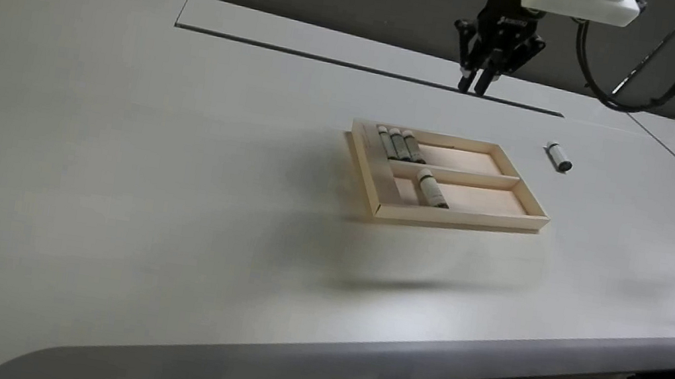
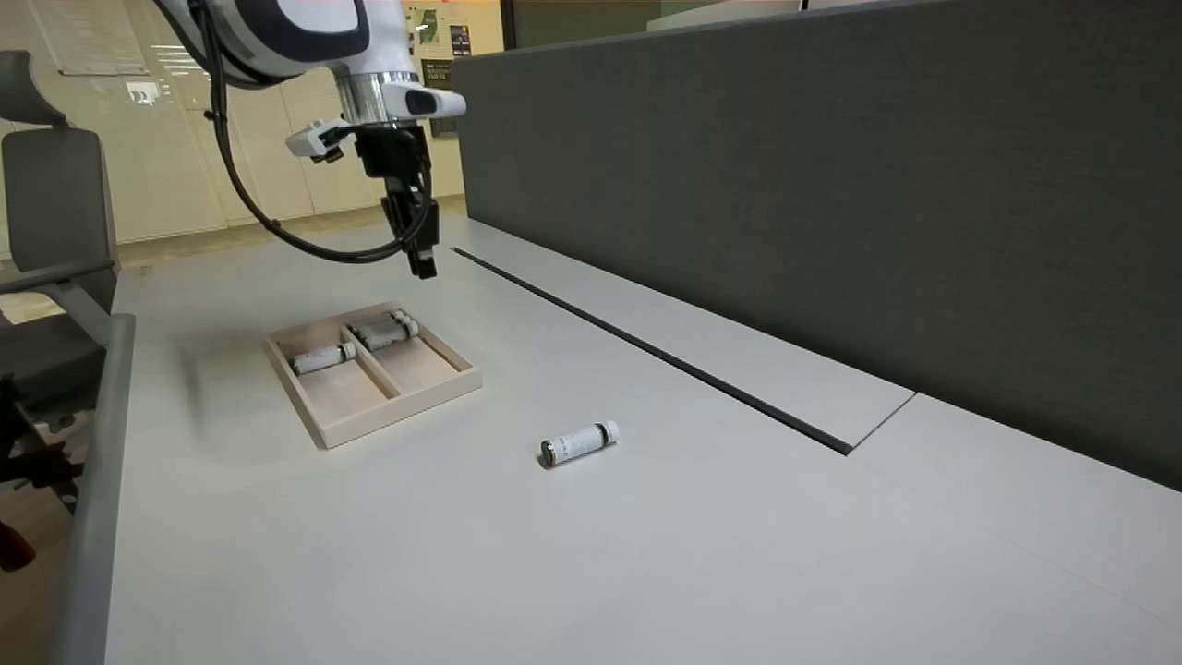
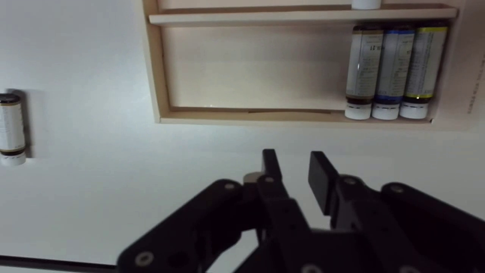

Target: Get the table on the right of the table and put it in the upper half of the box

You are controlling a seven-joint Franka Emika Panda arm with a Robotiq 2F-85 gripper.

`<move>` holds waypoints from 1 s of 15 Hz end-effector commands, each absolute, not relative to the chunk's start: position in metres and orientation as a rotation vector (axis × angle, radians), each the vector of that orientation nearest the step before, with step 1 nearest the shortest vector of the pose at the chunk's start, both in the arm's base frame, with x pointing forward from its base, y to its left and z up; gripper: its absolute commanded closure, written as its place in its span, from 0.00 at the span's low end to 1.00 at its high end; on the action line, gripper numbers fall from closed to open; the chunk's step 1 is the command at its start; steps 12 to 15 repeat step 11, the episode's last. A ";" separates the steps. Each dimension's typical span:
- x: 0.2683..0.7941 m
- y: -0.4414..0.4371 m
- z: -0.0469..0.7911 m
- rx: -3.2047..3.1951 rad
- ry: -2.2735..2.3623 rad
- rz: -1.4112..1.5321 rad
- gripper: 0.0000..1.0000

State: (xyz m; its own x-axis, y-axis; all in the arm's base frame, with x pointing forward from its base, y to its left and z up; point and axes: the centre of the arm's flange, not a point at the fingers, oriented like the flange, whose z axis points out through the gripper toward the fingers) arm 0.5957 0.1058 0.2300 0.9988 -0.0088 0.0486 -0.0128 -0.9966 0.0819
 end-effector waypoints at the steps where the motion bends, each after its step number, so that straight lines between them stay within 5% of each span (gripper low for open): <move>1: 0.591 0.095 0.260 3.021 -0.043 0.081 0.41; 7: 0.597 0.086 0.266 3.033 -0.039 0.079 0.02; 8: 0.598 0.085 0.267 3.034 -0.040 0.078 0.18; 10: 0.597 0.085 0.264 3.036 -0.037 0.073 0.04; 15: 0.597 0.086 0.263 3.036 -0.034 0.071 0.01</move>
